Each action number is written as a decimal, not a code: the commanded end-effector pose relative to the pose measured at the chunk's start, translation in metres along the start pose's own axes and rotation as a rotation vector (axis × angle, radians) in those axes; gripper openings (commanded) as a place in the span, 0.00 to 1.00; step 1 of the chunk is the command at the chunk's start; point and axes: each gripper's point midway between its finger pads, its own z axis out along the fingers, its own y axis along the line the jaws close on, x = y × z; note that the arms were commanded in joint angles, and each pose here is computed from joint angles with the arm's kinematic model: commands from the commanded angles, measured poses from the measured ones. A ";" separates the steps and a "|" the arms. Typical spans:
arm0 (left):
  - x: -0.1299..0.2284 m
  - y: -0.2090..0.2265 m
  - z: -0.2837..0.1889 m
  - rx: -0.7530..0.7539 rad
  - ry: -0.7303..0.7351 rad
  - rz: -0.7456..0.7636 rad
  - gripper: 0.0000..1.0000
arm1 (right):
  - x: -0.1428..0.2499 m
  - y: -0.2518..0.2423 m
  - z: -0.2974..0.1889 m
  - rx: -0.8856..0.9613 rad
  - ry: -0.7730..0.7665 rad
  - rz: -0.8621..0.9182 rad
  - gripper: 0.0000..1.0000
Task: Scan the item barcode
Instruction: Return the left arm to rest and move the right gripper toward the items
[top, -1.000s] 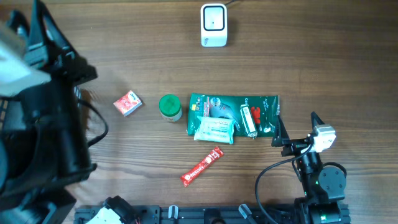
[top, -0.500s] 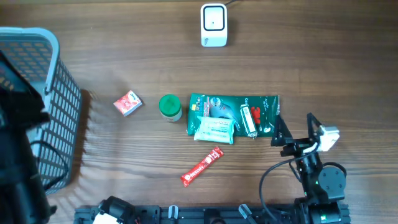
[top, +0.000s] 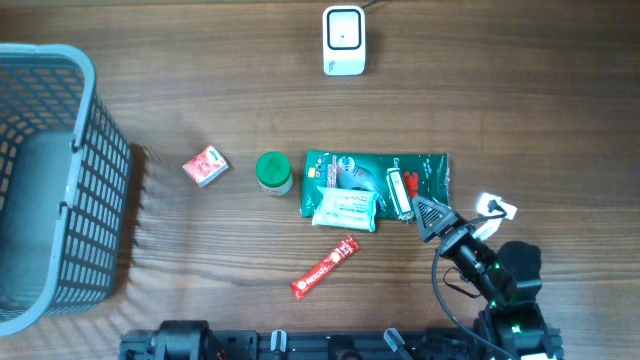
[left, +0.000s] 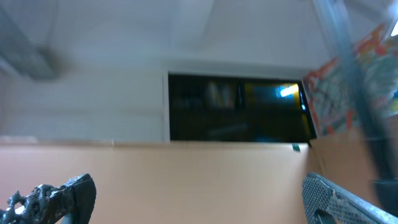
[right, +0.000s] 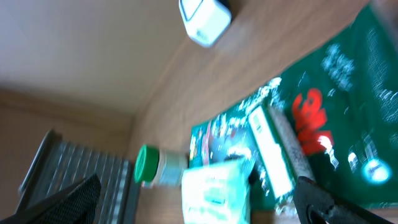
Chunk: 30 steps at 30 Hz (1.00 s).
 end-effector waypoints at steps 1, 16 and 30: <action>-0.017 -0.024 -0.033 0.001 -0.071 0.069 1.00 | -0.002 0.046 -0.004 -0.099 0.098 -0.085 0.99; -0.011 -0.028 -0.063 0.016 -0.042 0.039 1.00 | -0.030 0.030 -0.029 0.496 0.310 -0.115 1.00; 0.104 0.024 -0.002 -0.106 0.108 0.024 1.00 | -0.043 0.037 -0.020 0.492 0.187 0.152 1.00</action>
